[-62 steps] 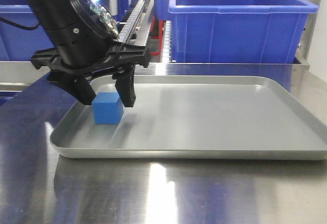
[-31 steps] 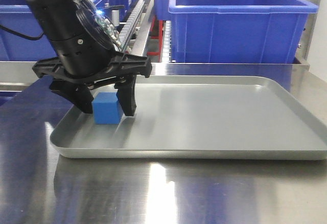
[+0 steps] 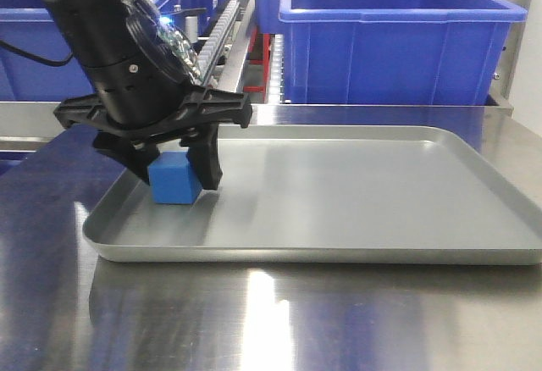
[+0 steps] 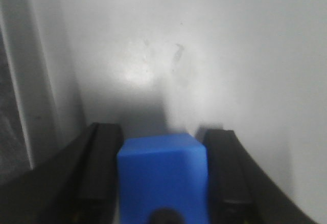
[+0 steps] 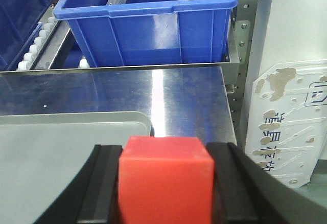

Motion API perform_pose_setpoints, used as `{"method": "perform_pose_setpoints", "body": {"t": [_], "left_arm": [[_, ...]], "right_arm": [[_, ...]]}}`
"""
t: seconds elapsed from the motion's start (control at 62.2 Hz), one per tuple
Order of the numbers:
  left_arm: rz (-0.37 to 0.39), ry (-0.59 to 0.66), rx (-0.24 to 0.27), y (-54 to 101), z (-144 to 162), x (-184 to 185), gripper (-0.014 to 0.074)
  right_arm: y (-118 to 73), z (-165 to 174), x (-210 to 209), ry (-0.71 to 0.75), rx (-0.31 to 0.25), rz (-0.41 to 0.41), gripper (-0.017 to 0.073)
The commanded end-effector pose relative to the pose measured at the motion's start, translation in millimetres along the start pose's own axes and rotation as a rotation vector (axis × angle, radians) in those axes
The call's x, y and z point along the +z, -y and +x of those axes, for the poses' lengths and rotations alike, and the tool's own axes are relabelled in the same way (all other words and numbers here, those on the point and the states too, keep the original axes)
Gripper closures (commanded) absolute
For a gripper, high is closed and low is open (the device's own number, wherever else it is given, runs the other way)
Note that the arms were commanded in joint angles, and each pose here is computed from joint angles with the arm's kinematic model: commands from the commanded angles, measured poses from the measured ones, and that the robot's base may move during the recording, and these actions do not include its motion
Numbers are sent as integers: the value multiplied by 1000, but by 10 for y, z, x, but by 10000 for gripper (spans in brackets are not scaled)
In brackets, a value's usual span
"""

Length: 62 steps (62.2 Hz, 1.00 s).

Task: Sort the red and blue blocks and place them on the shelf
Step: 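Close the left gripper on the blue cube and lift it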

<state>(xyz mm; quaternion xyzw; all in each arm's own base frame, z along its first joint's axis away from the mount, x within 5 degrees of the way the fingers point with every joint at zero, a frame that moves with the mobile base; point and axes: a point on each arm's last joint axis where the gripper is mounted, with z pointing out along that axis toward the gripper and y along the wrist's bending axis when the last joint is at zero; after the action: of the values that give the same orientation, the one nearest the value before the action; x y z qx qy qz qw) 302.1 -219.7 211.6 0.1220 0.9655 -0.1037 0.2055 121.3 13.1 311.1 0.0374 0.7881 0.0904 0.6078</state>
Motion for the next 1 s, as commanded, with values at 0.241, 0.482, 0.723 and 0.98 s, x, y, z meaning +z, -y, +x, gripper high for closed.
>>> {"method": "perform_pose_setpoints", "body": {"t": [0.241,0.482,0.723,0.98], "left_arm": [[38,174,23,30,-178,-504,459],[25,347,-28,-268,-287,-1151,459],[-10,544,-112,-669,-143,-1892,459],[-49,734,-179,-998,441,-2351,459]], "right_arm": [[-33,-178,-42,121,-18,-23,503],[-33,-178,-42,121,-18,-23,503],[-33,-178,-42,121,-18,-23,503],[-33,-178,-42,121,-18,-23,503]]}}
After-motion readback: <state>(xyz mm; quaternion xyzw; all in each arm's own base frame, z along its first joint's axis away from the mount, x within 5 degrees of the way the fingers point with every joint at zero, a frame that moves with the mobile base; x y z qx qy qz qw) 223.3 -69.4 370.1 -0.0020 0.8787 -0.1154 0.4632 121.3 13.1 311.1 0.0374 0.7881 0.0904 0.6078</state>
